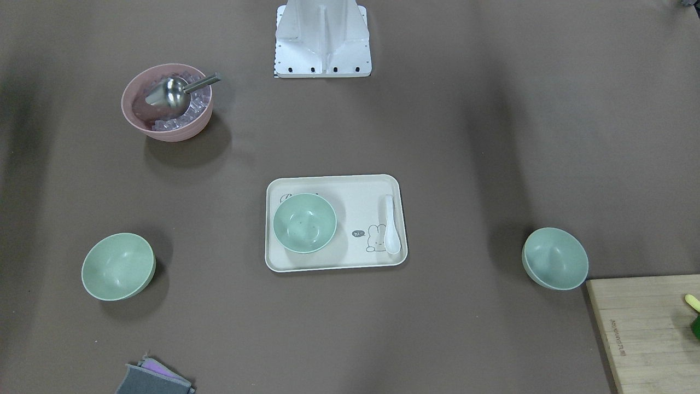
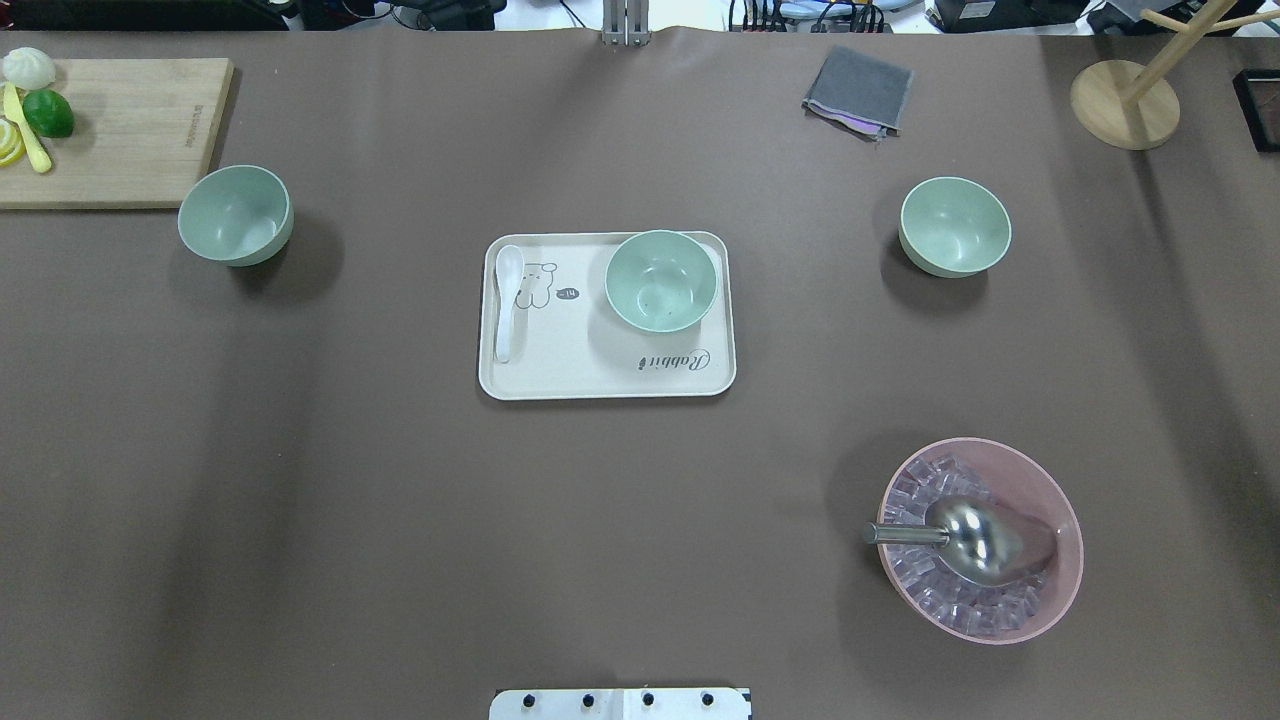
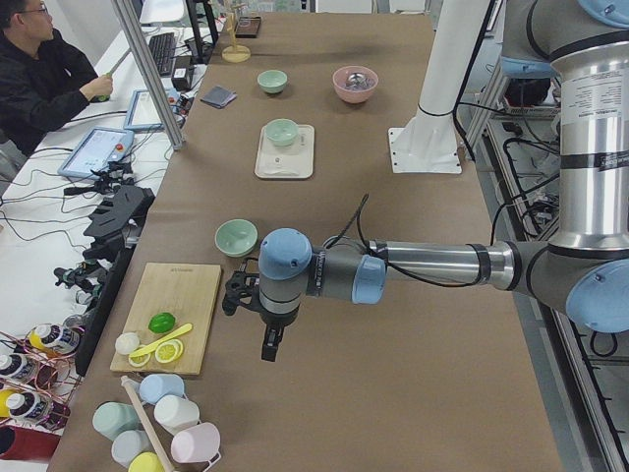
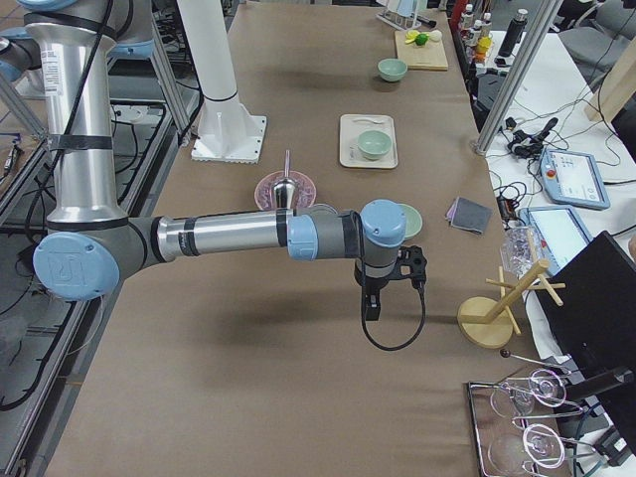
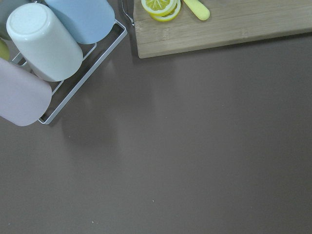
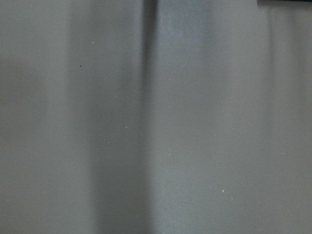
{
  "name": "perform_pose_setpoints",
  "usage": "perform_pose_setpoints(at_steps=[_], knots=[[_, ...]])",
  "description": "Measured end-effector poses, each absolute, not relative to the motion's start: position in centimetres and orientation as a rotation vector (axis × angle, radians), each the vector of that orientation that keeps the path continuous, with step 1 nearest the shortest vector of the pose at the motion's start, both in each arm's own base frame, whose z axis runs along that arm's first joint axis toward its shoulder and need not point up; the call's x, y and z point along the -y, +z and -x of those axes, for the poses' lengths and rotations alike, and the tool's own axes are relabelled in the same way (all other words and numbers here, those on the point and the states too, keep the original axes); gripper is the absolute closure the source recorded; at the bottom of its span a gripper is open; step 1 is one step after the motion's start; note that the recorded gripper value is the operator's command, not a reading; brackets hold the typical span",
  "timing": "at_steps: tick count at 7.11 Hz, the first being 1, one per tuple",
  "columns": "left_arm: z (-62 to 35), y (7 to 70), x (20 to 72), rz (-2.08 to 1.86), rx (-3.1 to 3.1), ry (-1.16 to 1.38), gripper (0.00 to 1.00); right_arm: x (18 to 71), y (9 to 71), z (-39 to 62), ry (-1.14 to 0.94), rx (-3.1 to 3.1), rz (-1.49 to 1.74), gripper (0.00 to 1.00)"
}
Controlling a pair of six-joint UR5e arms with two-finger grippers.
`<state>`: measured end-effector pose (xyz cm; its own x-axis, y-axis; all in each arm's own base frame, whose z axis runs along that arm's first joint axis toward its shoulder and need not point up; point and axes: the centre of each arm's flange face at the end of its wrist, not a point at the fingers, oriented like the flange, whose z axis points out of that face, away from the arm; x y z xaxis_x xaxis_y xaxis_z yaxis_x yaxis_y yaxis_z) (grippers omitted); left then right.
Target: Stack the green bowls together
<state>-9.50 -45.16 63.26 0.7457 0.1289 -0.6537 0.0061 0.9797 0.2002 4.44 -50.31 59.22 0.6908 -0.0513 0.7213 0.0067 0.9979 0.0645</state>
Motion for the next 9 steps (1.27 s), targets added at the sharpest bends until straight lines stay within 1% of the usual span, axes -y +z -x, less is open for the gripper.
perform_pose_setpoints(at_steps=[9], knots=[[9.47, 64.10, 45.24, -0.178, -0.725, 0.059, 0.02, 50.64, 58.43, -4.25, -0.039, 0.811, -0.071, 0.00]])
